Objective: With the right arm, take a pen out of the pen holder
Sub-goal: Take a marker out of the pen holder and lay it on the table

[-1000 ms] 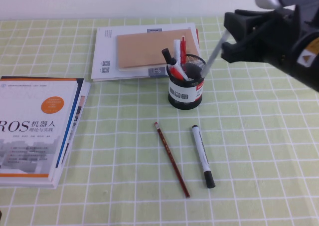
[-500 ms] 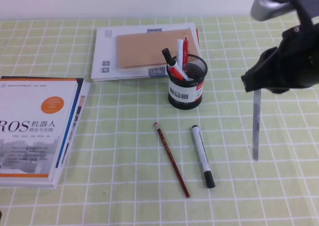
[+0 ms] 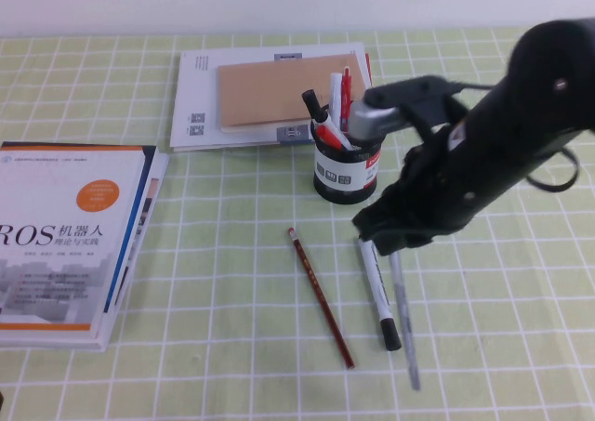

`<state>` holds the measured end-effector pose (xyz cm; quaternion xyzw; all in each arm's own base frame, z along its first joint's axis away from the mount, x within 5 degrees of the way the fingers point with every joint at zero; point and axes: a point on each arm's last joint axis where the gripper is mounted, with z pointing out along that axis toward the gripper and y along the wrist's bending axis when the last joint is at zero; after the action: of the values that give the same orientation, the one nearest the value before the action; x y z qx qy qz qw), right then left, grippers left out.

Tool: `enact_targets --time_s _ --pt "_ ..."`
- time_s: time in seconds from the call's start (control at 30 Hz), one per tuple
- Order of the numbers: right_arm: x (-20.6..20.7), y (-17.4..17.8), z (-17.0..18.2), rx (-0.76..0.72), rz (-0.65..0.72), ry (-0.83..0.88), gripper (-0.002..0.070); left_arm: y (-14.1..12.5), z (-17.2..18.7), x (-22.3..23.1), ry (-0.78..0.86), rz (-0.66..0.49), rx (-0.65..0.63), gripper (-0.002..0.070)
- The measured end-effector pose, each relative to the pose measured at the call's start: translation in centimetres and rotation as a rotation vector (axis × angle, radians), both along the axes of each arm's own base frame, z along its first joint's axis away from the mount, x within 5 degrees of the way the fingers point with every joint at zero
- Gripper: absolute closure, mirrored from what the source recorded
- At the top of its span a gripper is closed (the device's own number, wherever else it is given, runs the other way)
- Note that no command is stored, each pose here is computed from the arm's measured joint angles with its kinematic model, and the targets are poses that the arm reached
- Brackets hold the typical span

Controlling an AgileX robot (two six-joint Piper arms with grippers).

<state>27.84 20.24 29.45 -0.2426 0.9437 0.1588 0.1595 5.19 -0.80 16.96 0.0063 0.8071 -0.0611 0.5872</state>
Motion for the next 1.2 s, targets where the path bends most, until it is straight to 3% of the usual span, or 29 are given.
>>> enact_targets --time_s 0.7,1.2 --pt "7.2 5.5 -6.6 -0.024 0.030 0.038 0.0636 0.0 0.0 0.0 0.000 0.000 0.000 0.0683" --pt "8.2 5.9 -8.2 -0.028 0.019 0.012 0.0621 0.0 0.0 0.0 0.000 0.000 0.000 0.0683"
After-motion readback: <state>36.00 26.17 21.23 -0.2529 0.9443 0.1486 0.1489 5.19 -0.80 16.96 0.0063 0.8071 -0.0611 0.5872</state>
